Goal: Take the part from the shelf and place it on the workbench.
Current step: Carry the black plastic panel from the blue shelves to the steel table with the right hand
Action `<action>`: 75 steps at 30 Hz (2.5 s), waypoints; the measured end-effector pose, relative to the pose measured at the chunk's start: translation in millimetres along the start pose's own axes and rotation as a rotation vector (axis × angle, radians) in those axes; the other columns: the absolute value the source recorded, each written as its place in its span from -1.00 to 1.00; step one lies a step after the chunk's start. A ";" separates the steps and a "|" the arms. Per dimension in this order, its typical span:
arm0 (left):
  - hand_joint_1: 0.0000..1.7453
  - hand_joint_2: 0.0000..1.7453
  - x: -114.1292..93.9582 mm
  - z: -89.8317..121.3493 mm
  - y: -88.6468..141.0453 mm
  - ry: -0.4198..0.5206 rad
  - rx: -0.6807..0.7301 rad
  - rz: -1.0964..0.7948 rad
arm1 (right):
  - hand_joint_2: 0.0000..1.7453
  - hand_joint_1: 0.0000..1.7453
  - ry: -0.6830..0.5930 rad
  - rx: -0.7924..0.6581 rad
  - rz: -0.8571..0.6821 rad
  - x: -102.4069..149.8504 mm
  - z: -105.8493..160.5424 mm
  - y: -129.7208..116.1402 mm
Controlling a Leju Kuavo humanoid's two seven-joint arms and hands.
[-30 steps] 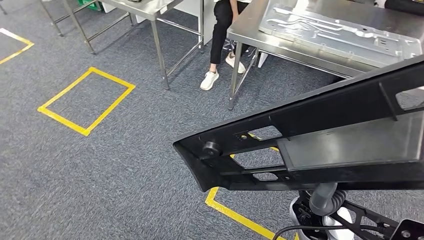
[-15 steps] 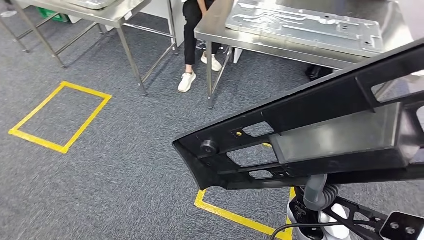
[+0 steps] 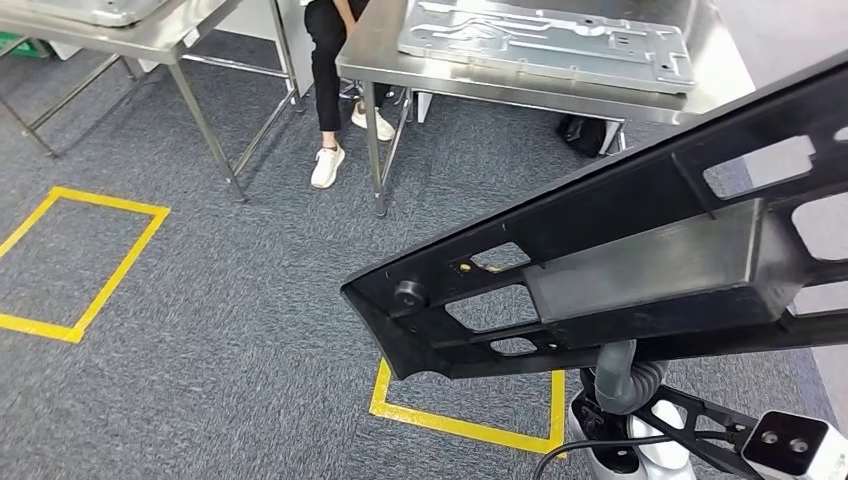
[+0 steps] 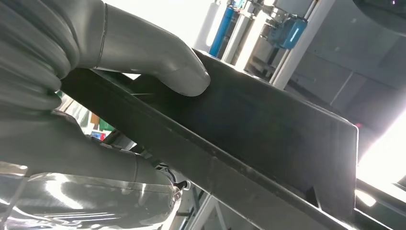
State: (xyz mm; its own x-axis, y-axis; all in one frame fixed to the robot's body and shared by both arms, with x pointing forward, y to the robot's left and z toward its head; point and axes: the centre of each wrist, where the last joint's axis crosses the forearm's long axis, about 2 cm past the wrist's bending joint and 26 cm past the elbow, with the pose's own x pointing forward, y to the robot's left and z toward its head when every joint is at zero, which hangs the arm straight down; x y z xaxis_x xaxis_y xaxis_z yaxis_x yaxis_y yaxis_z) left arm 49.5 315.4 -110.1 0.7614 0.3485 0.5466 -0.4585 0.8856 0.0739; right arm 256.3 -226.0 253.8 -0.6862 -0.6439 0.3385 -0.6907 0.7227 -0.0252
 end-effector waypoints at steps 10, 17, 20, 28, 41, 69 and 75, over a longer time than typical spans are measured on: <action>-1.00 1.00 1.1 -0.4 -1.9 0.010 -0.016 0.005 | 1.00 1.00 0.000 0.006 0.002 -5.8 -5.0 -3.2; -1.00 1.00 -0.4 0.2 -0.3 0.030 -0.014 0.014 | 1.00 1.00 0.017 -0.016 -0.005 -11.6 -2.6 -2.3; -1.00 1.00 2.4 -1.1 -0.5 0.027 -0.018 0.021 | 1.00 1.00 0.027 -0.023 0.002 -13.6 -2.5 -3.2; -1.00 1.00 1.5 -0.9 0.8 0.035 -0.039 0.018 | 1.00 1.00 0.052 -0.020 0.024 -11.4 0.0 -14.3; -1.00 1.00 1.3 -1.0 2.4 0.041 -0.040 0.015 | 1.00 1.00 0.067 -0.016 0.028 -12.5 1.7 -15.1; -1.00 1.00 2.0 -1.4 3.1 0.026 -0.043 0.008 | 1.00 1.00 0.066 -0.021 0.028 -20.8 -4.7 -9.6; -1.00 1.00 -3.4 0.9 6.6 0.037 -0.037 -0.001 | 1.00 1.00 0.068 -0.021 0.020 -21.4 -4.1 -7.7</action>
State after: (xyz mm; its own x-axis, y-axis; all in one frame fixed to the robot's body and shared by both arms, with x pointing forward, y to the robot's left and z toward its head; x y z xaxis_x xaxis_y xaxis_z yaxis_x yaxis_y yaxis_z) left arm 43.5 319.7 -110.7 0.7787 0.3578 0.5153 -0.4407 0.8966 0.0433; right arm 277.2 -216.8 250.6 -0.6825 -0.6109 0.4012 -0.6711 0.7413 -0.0129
